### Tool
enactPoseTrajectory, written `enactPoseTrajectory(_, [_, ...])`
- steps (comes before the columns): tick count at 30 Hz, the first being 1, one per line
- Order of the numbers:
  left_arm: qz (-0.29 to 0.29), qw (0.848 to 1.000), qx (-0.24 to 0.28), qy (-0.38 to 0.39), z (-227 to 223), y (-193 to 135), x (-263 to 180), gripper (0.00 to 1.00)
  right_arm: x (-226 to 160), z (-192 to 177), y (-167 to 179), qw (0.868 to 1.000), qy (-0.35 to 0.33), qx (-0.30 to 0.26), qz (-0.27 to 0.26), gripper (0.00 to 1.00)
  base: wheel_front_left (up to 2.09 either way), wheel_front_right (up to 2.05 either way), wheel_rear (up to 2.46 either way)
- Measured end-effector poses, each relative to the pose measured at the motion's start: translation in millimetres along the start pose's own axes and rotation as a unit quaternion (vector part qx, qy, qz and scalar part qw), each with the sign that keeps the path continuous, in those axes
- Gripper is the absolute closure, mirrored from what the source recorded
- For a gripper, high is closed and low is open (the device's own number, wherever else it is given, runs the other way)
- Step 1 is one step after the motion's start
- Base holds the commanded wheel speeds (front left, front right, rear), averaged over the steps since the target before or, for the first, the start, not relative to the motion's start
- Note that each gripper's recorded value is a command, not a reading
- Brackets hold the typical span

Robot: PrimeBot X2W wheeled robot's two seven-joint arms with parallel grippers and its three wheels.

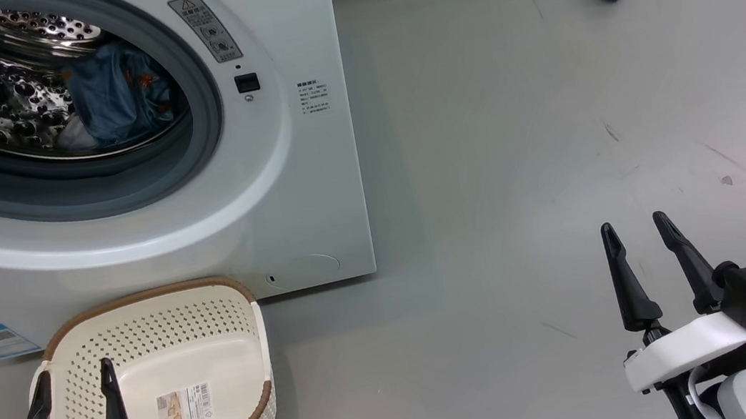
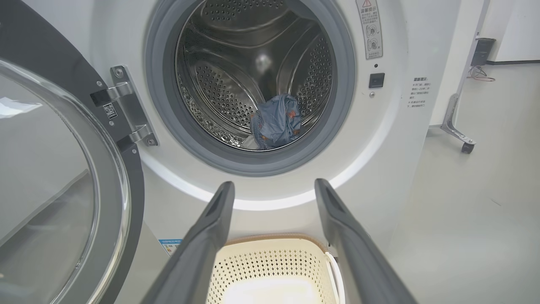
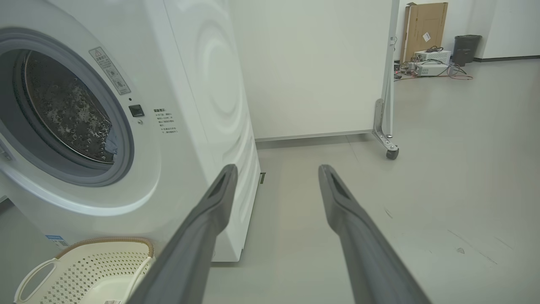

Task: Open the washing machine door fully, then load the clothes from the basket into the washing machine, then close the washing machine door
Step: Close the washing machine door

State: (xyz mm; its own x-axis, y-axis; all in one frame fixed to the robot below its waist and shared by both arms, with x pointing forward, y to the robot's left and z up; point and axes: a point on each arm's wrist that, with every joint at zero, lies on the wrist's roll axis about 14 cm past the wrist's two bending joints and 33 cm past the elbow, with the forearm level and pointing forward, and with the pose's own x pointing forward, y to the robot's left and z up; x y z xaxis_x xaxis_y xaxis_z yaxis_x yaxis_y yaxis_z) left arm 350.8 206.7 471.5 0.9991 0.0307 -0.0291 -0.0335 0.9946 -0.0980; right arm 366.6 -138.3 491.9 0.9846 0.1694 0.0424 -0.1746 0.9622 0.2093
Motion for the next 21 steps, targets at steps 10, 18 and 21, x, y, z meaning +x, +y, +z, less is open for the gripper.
enactPoseTrajectory(10, [0.005,1.000,0.003,0.000,-0.2,2.4,-0.3,0.00,0.8,-2.3,-0.7,1.000,0.003,0.001,-0.001,0.00,-1.17,1.17,0.00])
enactPoseTrajectory(18, [0.013,1.000,0.003,-0.002,1.7,7.0,-2.9,0.00,2.4,-2.9,1.5,1.000,0.004,0.001,0.003,0.00,-0.80,0.80,0.00])
enactPoseTrajectory(21, [0.018,1.000,0.004,-0.006,3.8,10.4,-4.1,0.00,2.9,-3.2,3.0,1.000,0.005,0.001,0.006,0.00,-0.57,0.57,0.00])
